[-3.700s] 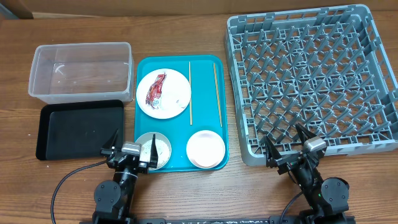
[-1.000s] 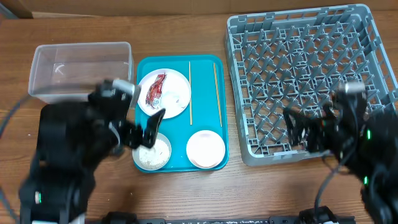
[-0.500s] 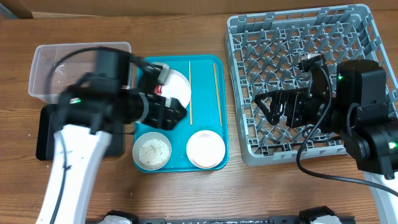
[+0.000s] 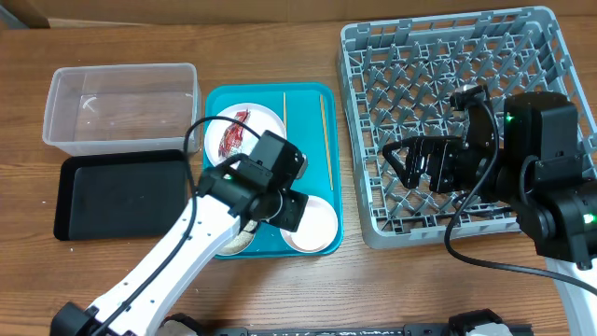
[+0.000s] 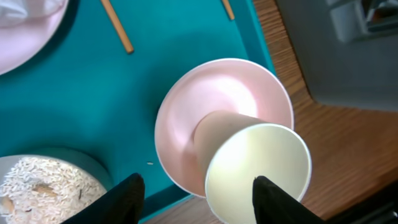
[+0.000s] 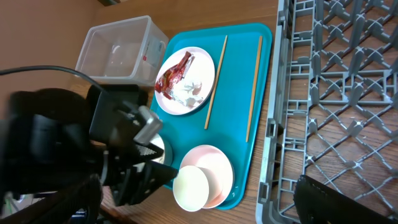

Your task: Sort waste into correct bins and load items into the dishwasher

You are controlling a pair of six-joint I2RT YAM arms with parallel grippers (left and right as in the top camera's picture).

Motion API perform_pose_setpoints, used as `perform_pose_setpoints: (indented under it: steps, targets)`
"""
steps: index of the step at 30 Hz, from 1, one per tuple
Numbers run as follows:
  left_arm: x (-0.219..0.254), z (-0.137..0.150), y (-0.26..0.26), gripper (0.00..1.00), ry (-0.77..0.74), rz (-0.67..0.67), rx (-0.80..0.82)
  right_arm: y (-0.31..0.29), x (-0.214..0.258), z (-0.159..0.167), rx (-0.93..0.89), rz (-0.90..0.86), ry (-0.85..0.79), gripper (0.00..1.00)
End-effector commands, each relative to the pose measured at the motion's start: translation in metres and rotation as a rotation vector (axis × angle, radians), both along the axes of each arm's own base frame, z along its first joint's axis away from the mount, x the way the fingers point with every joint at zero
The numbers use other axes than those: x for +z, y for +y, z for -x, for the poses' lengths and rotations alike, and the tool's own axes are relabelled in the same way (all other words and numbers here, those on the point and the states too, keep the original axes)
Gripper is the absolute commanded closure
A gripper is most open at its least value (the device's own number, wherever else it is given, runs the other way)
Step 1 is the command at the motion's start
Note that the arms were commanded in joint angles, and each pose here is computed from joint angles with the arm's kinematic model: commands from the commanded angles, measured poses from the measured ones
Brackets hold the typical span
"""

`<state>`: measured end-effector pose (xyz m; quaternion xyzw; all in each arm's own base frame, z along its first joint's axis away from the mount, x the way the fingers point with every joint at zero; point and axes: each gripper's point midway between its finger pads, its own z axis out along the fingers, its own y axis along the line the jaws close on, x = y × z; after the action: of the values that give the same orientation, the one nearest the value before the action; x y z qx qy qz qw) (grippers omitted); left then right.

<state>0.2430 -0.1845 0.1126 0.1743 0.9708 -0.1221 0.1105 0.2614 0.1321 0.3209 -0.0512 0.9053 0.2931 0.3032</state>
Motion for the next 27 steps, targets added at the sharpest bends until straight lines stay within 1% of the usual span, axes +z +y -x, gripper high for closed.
perform_pose_setpoints:
  steps: [1, 3, 4, 5, 7, 10, 12, 17, 18, 20, 22, 24, 26, 27]
  targets:
    - [-0.023, 0.004, -0.003, 0.47, 0.036, -0.057, 0.001, 0.002, 0.013, 0.001, 0.002, -0.016, -0.035, 0.0]
    - [-0.035, 0.005, -0.009, 0.55, 0.059, -0.075, -0.026, 0.002, 0.013, 0.001, 0.002, -0.016, -0.036, 0.0]
    - [-0.042, 0.007, -0.012, 0.63, 0.074, -0.087, -0.037, 0.002, 0.013, 0.001, 0.002, -0.016, -0.035, 0.0]
    - [-0.048, 0.009, -0.013, 0.73, 0.089, -0.102, -0.048, 0.002, 0.013, 0.001, 0.002, -0.016, -0.034, 0.0]
    - [-0.055, 0.012, -0.013, 0.85, 0.11, -0.119, -0.052, 0.001, 0.012, 0.002, 0.002, -0.015, -0.028, 0.0]
    - [-0.05, 0.005, -0.011, 0.95, 0.085, -0.129, -0.03, 0.001, 0.01, 0.003, 0.002, -0.013, -0.022, 0.0]
    - [-0.04, -0.003, -0.008, 0.96, 0.054, -0.142, -0.01, 0.001, 0.01, 0.003, 0.002, -0.013, -0.021, 0.0]
    - [0.018, -0.028, 0.007, 0.96, -0.005, -0.076, 0.071, 0.001, 0.011, 0.003, 0.002, -0.013, -0.024, 0.0]
    - [0.032, -0.033, 0.01, 0.96, -0.013, -0.036, 0.076, 0.001, 0.01, 0.003, 0.003, -0.013, -0.024, 0.0]
    - [0.063, -0.043, 0.009, 0.96, -0.023, 0.107, 0.058, 0.001, 0.01, 0.003, 0.003, -0.013, -0.021, 0.0]
    - [0.101, -0.047, -0.002, 0.96, -0.024, 0.345, -0.008, 0.002, 0.009, 0.002, 0.003, -0.014, -0.019, 0.0]
    - [0.141, -0.045, -0.009, 0.96, -0.024, 0.602, -0.095, 0.003, 0.009, 0.001, 0.008, -0.018, -0.018, 0.0]
    - [0.186, -0.037, -0.006, 0.96, -0.023, 0.895, -0.179, 0.011, 0.011, 0.001, 0.059, -0.044, -0.026, 0.01]
    - [0.193, -0.036, -0.003, 0.97, -0.021, 0.94, -0.184, 0.016, 0.012, 0.002, 0.098, -0.057, -0.035, 0.02]
